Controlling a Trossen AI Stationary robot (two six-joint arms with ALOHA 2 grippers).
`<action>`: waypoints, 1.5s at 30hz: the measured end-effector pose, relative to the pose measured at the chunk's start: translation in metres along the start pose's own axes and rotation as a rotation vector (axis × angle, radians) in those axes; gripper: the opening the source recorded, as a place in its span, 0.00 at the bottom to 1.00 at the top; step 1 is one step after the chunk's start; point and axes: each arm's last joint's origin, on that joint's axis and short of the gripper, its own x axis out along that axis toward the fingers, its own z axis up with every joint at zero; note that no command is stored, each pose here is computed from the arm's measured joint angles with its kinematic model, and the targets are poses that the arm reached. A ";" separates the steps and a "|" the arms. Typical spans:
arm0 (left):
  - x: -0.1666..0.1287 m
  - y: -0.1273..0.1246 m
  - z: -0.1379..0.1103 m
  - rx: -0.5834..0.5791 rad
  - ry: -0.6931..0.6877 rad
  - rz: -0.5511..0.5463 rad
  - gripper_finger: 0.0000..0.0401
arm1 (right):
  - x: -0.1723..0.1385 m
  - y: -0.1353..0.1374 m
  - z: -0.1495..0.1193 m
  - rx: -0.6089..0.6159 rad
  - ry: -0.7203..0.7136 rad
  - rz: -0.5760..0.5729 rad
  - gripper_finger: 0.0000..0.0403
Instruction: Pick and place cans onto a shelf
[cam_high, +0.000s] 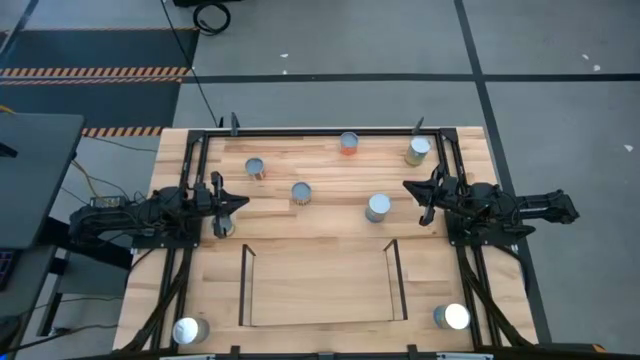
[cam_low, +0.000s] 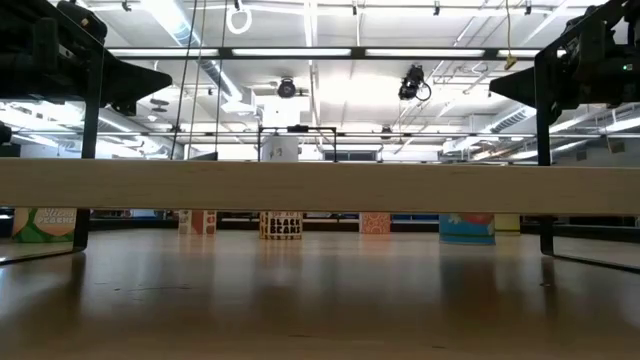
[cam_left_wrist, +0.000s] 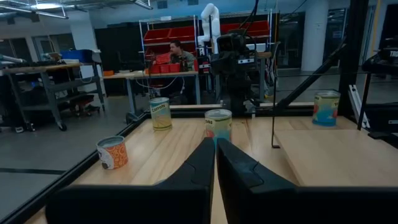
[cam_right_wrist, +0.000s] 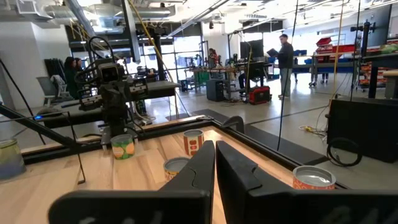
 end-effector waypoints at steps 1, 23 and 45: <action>0.000 0.000 0.000 0.000 0.000 0.000 0.06 | 0.000 0.000 0.000 0.000 0.000 0.000 0.06; 0.000 0.000 0.000 0.000 0.000 0.000 0.06 | 0.000 0.000 0.006 0.260 -0.061 0.008 0.06; 0.000 0.000 0.000 0.000 0.000 0.000 0.06 | 0.060 0.034 0.045 -0.192 0.502 -0.014 0.21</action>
